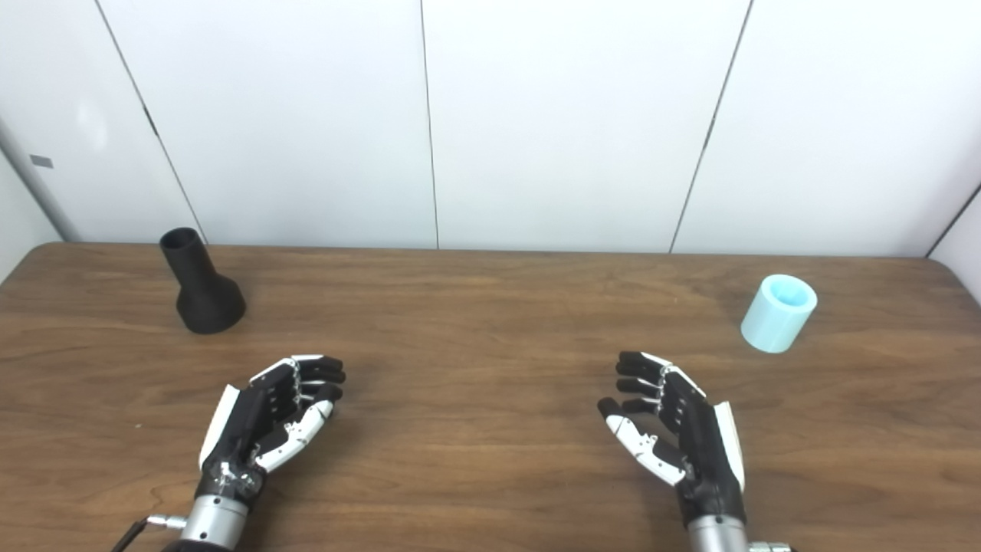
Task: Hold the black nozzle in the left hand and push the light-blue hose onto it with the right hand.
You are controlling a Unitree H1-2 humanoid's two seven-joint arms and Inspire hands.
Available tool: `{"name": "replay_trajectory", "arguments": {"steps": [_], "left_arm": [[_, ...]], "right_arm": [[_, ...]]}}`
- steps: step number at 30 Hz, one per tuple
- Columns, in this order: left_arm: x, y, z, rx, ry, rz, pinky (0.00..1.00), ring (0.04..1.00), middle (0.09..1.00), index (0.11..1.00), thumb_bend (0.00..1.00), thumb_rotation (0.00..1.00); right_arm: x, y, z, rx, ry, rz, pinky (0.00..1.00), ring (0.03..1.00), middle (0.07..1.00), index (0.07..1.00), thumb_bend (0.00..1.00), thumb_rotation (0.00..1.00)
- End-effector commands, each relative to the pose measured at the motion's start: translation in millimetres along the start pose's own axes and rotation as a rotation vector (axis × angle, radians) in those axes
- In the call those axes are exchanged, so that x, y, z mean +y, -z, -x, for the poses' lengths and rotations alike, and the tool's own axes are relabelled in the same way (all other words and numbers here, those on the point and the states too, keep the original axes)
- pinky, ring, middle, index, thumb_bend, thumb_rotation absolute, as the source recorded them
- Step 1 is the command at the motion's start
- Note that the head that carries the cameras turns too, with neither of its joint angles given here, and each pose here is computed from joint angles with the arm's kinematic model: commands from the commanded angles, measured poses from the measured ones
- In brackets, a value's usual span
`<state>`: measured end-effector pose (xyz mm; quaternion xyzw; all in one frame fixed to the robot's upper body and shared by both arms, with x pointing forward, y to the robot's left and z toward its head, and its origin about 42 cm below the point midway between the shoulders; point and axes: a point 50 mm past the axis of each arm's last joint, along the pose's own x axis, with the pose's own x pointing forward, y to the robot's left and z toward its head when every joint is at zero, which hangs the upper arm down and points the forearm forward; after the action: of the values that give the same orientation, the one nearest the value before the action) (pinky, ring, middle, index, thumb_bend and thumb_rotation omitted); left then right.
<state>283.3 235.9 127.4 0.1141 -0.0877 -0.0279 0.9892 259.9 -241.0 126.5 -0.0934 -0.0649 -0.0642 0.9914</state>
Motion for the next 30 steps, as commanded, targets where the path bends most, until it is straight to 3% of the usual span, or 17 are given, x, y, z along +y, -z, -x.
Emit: {"name": "replay_trajectory", "arguments": {"steps": [1, 20, 26, 30], "left_arm": [[1.3, -4.4, -2.1, -0.025, -0.004, -0.001, 0.52, 0.604, 0.647, 0.634, 0.30, 0.18], [3.3, -3.3, -1.2, -0.023, -0.009, -0.002, 0.53, 0.611, 0.654, 0.639, 0.31, 0.19], [1.1, -6.1, -1.3, -0.011, -0.066, -0.034, 0.51, 0.595, 0.635, 0.633, 0.33, 0.11], [0.6, -6.7, -3.0, -0.007, -0.119, -0.025, 0.52, 0.602, 0.638, 0.627, 0.38, 0.13]], "right_arm": [[-0.8, -13.5, -5.5, -0.073, 0.004, -0.008, 0.58, 0.679, 0.706, 0.688, 0.27, 0.24], [-0.2, -15.2, -5.6, -0.080, 0.004, 0.002, 0.57, 0.678, 0.706, 0.688, 0.27, 0.26], [-6.4, -12.0, -5.1, -0.069, 0.009, -0.013, 0.58, 0.686, 0.716, 0.692, 0.27, 0.24], [-15.5, -9.5, -5.5, -0.068, -0.001, -0.023, 0.61, 0.704, 0.727, 0.705, 0.26, 0.23]]}}
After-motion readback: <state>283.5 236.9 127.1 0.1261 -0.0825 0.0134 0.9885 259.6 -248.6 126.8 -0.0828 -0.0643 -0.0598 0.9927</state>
